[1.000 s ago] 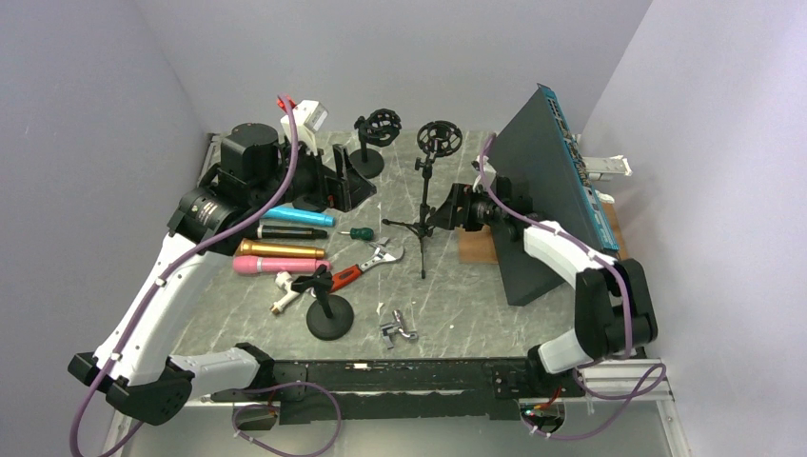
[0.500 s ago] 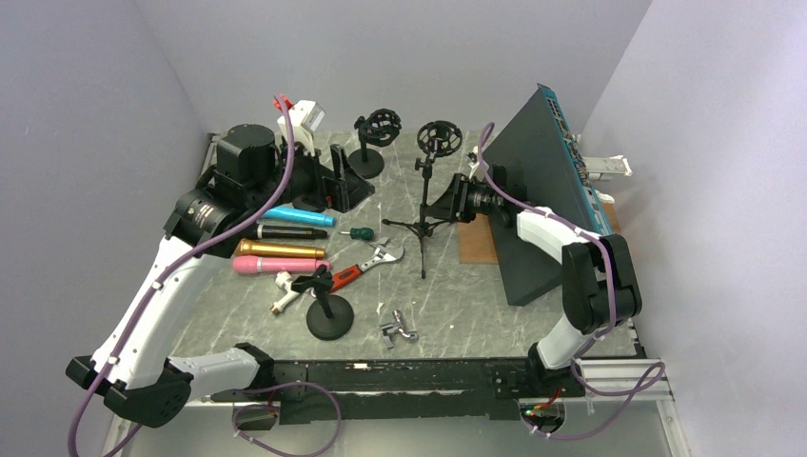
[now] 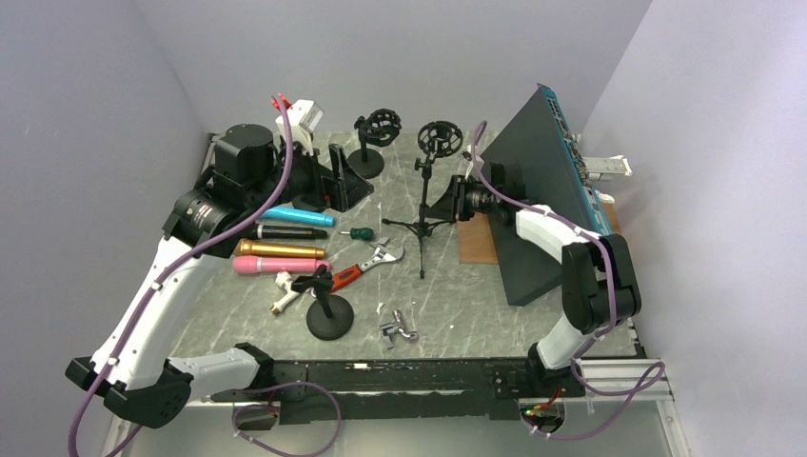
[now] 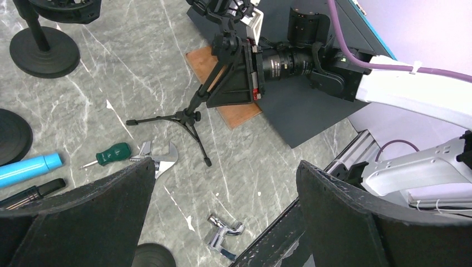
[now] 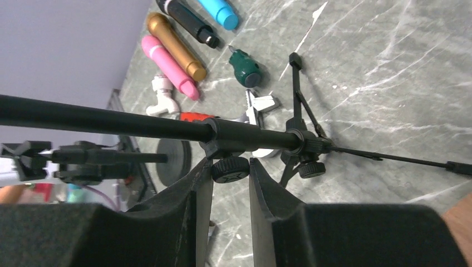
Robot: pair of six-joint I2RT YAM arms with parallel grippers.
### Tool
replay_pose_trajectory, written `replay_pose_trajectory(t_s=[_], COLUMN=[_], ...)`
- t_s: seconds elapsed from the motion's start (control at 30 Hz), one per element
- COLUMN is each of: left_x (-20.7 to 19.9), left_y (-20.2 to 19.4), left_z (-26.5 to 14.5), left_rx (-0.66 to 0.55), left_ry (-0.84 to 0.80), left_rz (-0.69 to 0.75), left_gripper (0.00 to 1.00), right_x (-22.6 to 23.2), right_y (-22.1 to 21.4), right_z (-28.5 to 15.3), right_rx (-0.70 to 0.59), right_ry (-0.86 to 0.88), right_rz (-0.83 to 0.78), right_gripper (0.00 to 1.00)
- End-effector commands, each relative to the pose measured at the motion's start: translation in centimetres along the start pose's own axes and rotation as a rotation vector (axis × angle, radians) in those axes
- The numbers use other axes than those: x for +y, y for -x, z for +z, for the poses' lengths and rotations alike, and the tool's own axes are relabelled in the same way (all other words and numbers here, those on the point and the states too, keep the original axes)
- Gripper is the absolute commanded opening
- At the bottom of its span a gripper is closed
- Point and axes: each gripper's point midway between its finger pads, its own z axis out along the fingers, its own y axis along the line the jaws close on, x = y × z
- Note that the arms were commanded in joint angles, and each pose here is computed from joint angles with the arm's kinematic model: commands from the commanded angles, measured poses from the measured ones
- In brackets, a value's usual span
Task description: Remove the microphone from the stand
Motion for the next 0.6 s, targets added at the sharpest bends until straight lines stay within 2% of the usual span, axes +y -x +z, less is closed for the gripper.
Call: replay_pose_trajectory(t_s=[0.0,0.13,0.27,0.4,0.57], left_x=[-0.7,-0.8,-0.8,-0.7,-0.8], left_y=[1.0,0.9,0.9,0.9,1.1], left_z=[-0.7,-0.5,-0.4,-0.3,-0.3], left_rx=[-0.034,-0.029,-0.027,-0.026,-0.028], left_ry=[-0.029,-0.034,-0.036,-0.034,-0.034], left_rz=[0.010,0.006,0.004,0.003,0.004], left_gripper=[1.00,0.99,0.99,0.99,0.99], right_x=[-0.1,-0.4,-1.0,-0.8,-0.5], right_y=[0.7,-0.3,-0.1,0.5,0.6], right_z=[-0.5,-0.4,-0.7,-0.8,-1.1], right_rx=[-0.013,0.019,0.014,0.009,-0.027], right_ry=[-0.102,-0.209,-0.320,-0.409,-0.417], right_rz=[-0.248,-0.412,-0.528,-0.640,-0.611], right_gripper=[0.06,0.07,0.12,0.21,0.37])
